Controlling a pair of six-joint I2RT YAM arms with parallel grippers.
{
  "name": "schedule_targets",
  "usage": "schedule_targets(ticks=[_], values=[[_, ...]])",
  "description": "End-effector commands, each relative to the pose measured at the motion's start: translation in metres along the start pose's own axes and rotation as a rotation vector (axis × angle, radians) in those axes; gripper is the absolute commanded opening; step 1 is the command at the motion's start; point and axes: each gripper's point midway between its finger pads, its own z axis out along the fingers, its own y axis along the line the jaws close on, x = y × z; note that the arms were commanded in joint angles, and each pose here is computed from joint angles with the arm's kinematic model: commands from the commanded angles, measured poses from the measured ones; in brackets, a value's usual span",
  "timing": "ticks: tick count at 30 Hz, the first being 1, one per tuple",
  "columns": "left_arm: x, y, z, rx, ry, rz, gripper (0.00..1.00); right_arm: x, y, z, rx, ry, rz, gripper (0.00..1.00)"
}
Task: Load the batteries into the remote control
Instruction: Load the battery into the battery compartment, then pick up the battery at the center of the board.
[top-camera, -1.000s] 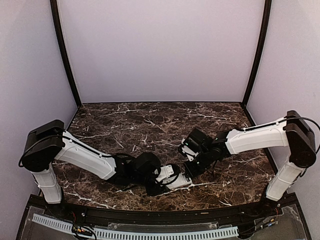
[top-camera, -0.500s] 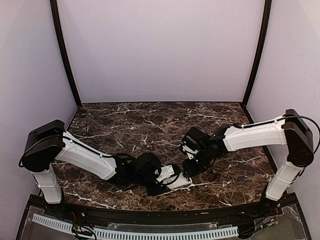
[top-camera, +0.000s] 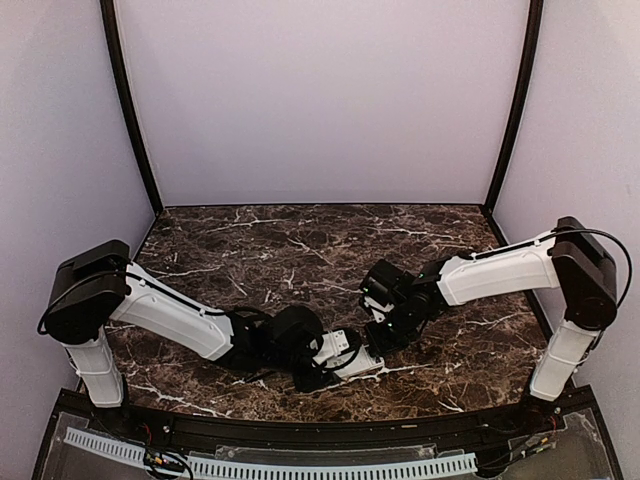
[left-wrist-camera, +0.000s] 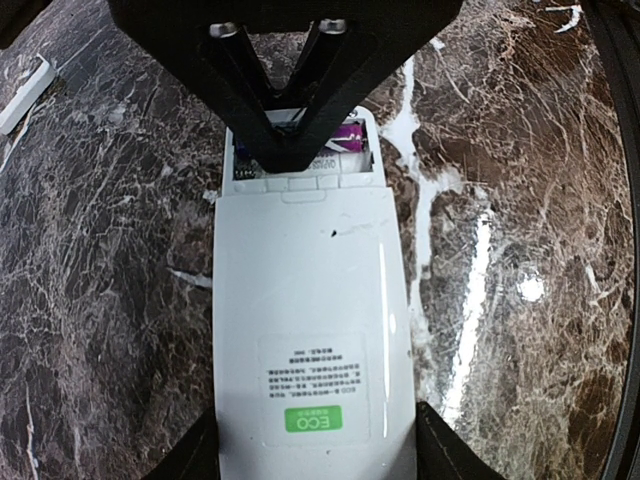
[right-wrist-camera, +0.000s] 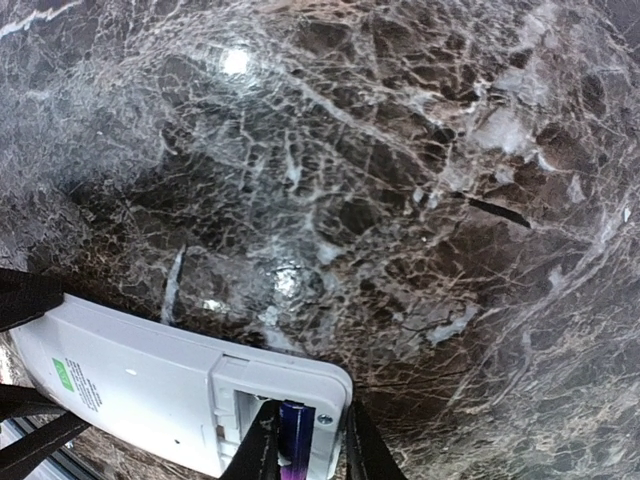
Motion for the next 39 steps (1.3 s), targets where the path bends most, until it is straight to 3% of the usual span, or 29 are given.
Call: schedule_targets(ticks=[1, 8, 19, 23, 27, 34, 39], values=[[0.07, -0.005, 0.01, -0.004, 0.232, 0.044, 0.36, 0.006, -0.008, 0.006, 0.023, 0.01, 0.017, 0.15], [0.071, -0.004, 0.011, -0.009, 0.236, 0.048, 0.36, 0.007, -0.009, 0.003, 0.023, 0.008, 0.014, 0.12], [0.072, -0.005, 0.011, -0.007, 0.241, 0.052, 0.36, -0.023, 0.004, -0.04, -0.029, -0.076, -0.029, 0.4], [0.072, -0.005, 0.011, -0.006, 0.243, 0.055, 0.37, -0.038, 0.002, -0.066, -0.067, -0.14, -0.012, 0.43], [0.074, -0.009, 0.011, 0.014, 0.249, 0.057, 0.41, -0.059, -0.04, -0.101, -0.008, -0.243, 0.009, 0.44], [0.069, -0.011, 0.01, 0.031, 0.24, 0.061, 0.59, -0.114, -0.086, -0.179, 0.12, -0.536, -0.47, 0.54], [0.061, -0.006, 0.005, 0.006, 0.228, 0.093, 0.72, -0.096, -0.098, -0.167, 0.182, -0.5, -0.864, 0.6]])
